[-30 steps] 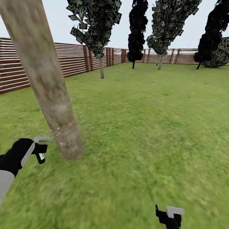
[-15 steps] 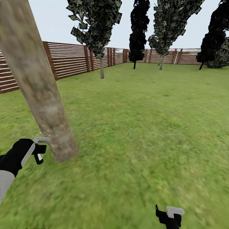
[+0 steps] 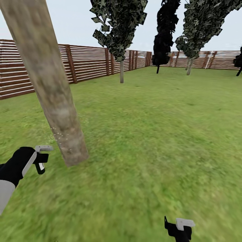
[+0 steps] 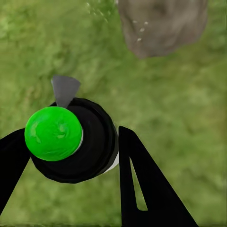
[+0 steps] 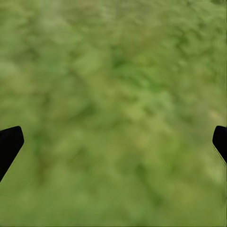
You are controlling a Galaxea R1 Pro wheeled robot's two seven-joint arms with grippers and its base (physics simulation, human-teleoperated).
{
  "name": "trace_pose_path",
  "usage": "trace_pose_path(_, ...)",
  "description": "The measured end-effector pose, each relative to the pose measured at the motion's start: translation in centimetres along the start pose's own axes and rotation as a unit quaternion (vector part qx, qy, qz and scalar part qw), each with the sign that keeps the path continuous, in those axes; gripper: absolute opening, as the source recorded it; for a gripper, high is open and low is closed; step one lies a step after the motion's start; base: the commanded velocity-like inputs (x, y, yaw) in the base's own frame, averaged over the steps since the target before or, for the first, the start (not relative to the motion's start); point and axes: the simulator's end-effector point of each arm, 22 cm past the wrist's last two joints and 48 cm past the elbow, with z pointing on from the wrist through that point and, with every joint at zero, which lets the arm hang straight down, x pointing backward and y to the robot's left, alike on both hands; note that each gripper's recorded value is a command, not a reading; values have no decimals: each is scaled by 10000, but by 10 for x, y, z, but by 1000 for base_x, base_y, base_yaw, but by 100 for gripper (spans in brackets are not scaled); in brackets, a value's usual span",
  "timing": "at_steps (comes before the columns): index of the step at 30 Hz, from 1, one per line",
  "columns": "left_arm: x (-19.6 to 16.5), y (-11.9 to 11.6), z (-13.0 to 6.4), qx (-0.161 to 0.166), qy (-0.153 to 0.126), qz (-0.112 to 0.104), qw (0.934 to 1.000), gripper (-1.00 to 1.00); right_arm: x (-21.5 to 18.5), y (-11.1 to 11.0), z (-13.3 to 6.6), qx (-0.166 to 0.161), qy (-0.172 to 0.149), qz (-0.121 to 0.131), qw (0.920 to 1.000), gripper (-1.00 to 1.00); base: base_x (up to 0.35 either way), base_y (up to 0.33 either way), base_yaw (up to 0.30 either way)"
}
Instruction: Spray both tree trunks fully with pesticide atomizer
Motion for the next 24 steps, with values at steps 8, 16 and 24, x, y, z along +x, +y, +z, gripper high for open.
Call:
trace_pose_path(8,0,2,0,-13,6,-11,10000,-100,0,0,0,0,0,-1,10000,100,132,-267,61)
trace_pose_path(16,0,3,0,-20,6,-11,10000,-100,0,0,0,0,0,0,10000,100,141,-265,271)
trace_pose_path(24,1,2,0,-17,7,-3,10000,-100,-1,0,0,2,-8,0,10000,100,20,-265,189)
